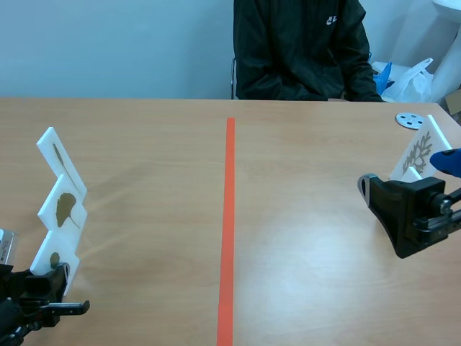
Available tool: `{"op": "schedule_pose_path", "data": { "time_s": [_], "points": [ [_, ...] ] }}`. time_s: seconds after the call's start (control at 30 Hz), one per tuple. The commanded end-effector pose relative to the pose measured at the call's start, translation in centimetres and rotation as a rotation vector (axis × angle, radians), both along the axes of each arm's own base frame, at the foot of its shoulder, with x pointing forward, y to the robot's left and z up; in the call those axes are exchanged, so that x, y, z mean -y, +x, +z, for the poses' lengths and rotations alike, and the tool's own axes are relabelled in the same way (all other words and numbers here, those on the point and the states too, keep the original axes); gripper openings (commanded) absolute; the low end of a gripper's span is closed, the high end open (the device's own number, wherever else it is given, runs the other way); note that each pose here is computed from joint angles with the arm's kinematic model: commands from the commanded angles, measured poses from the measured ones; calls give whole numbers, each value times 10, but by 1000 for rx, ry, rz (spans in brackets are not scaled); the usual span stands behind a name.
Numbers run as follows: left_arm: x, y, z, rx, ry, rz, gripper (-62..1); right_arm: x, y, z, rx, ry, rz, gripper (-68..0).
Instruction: Sort the leaf by its shape. The table is split by an orange tape line. A compound leaf with several leaflets goes to the left side, a simple leaf with one blade goes to the right side. Return to the home posture when a red brick is placed on the table.
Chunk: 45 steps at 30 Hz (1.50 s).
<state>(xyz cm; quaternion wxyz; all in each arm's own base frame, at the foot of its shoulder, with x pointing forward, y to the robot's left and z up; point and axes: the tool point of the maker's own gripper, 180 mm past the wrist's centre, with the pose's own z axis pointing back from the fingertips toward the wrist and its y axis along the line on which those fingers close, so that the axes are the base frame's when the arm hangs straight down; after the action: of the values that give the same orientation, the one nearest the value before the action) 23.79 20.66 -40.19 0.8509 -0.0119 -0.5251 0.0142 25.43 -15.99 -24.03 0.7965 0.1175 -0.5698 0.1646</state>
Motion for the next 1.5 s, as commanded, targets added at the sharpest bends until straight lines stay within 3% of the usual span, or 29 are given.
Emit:
{"op": "schedule_pose_path", "data": {
  "time_s": [0.0,0.17,0.3,0.47,0.67,0.77,0.9,1.1,1.2,1.47],
  "points": [
    [2,5,8,32,-6,2,-447,5,4,6,25,-2,-11,4],
    [2,8,13,56,-6,1,-297,5,4,6,25,-2,-11,4],
    [3,14,27,95,-3,-3,-236,5,4,6,25,-2,-11,4],
    [-4,22,61,179,11,9,-170,5,4,7,25,-2,-11,4],
    [-4,18,113,276,-45,18,-93,5,4,6,25,-2,-10,4],
    [10,12,142,328,-74,-38,-54,5,4,7,25,-2,-10,4],
    [47,3,177,374,-118,-191,12,5,4,7,25,-2,-10,4],
    [104,-19,214,397,-171,-462,14,5,4,7,26,1,-10,4],
    [115,-24,213,358,-156,-531,14,4,4,8,28,13,-10,4],
    [121,-26,202,298,-155,-546,14,6,0,18,40,-1,-12,4]
  ]
}}
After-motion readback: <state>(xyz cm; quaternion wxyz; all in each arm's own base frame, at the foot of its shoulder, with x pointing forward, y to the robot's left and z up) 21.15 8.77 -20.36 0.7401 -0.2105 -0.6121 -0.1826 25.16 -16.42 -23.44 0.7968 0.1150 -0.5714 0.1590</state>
